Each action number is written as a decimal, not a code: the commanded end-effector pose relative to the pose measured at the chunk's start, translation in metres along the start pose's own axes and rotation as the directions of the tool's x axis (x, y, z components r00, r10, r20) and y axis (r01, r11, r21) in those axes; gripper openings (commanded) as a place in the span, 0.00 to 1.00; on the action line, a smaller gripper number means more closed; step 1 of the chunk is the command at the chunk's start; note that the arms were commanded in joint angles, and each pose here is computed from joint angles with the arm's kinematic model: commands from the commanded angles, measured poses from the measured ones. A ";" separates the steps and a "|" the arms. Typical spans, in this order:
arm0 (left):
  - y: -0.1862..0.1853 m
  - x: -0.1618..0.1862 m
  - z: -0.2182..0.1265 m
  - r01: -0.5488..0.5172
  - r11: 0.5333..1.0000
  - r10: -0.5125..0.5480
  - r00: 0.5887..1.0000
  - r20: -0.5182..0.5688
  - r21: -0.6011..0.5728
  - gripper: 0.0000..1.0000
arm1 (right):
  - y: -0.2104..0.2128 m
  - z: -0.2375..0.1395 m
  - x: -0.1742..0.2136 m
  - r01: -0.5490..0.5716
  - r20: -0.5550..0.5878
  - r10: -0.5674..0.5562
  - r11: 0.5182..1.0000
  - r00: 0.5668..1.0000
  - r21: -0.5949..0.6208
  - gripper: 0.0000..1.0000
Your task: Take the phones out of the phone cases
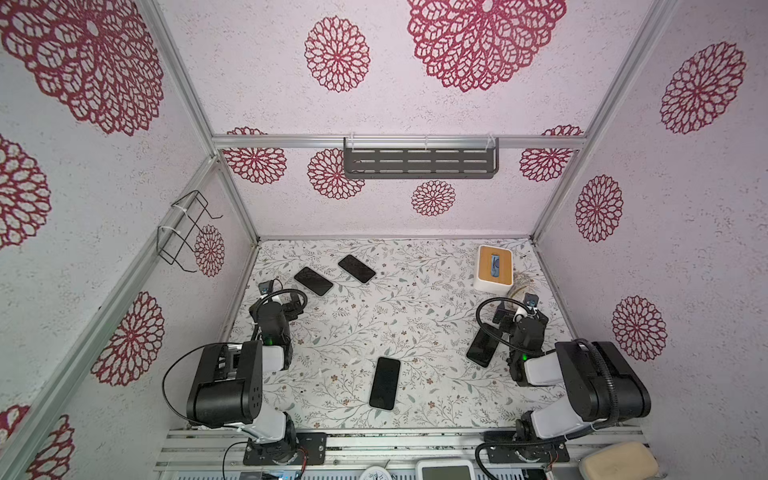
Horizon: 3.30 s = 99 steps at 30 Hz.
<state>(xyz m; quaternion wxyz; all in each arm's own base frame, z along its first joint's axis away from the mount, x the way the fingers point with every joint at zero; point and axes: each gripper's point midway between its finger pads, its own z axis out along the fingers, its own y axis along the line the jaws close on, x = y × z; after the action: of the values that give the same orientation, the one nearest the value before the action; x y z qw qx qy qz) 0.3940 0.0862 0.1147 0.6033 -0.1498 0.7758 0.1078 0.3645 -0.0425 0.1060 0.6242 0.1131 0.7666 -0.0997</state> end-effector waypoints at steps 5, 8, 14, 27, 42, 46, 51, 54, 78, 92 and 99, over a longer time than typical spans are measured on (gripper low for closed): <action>0.000 -0.009 0.003 -0.006 1.000 0.006 1.000 0.023 -0.005 0.97 | 0.002 0.002 -0.012 -0.004 0.038 0.004 1.000 0.999 -0.004 0.99; 0.000 -0.009 0.003 -0.008 1.000 0.008 1.000 0.022 -0.004 0.97 | 0.002 0.002 -0.011 -0.003 0.037 0.003 1.000 0.999 -0.003 0.99; 0.001 -0.009 0.004 0.001 1.000 -0.001 1.000 0.020 0.007 0.97 | 0.002 0.002 -0.010 -0.003 0.035 0.003 1.000 0.999 -0.003 0.99; 0.001 -0.009 0.004 0.000 1.000 0.000 1.000 0.018 0.007 0.97 | 0.002 0.002 -0.010 -0.003 0.034 0.004 1.000 0.999 -0.003 0.99; -0.027 -0.046 -0.039 -0.117 0.993 0.118 0.988 0.102 -0.019 0.97 | 0.012 -0.044 -0.077 0.041 0.149 -0.052 0.996 0.987 0.077 0.99; -0.049 -0.078 -0.073 -0.058 0.998 0.058 0.996 0.066 -0.001 0.97 | 0.026 -0.061 -0.096 -0.126 0.040 0.128 0.991 0.991 -0.038 0.99; -0.088 -0.086 -0.111 0.160 0.969 -0.139 0.983 -0.124 0.187 0.97 | 0.054 -0.088 -0.082 -0.263 -0.211 0.223 0.948 0.952 -0.180 0.99; -0.113 -0.077 -0.133 0.250 0.922 -0.176 0.951 -0.256 0.295 0.97 | 0.073 -0.108 -0.069 -0.299 -0.336 0.204 0.918 0.919 -0.260 0.99; -0.115 -0.021 -0.208 0.325 0.897 -0.147 0.857 -0.494 0.298 0.97 | 0.223 -0.271 0.067 -0.082 -0.492 -0.484 0.647 0.723 -0.758 0.97; -0.108 -0.017 -0.213 0.325 0.900 -0.151 0.858 -0.492 0.289 0.97 | 0.257 -0.325 0.105 0.058 -0.319 -0.686 0.466 0.654 -0.883 0.96; -0.105 -0.022 -0.214 0.327 0.898 -0.161 0.866 -0.473 0.294 0.97 | 0.258 -0.323 0.117 0.169 -0.273 -0.736 0.464 0.619 -0.869 0.97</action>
<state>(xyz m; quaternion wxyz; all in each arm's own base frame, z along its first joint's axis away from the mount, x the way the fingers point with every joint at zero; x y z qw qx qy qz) 0.2449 -0.0859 0.1914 0.4358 -0.1532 0.8728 -0.1579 0.1070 0.3032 0.0463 0.2355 -0.3636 0.8905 0.1388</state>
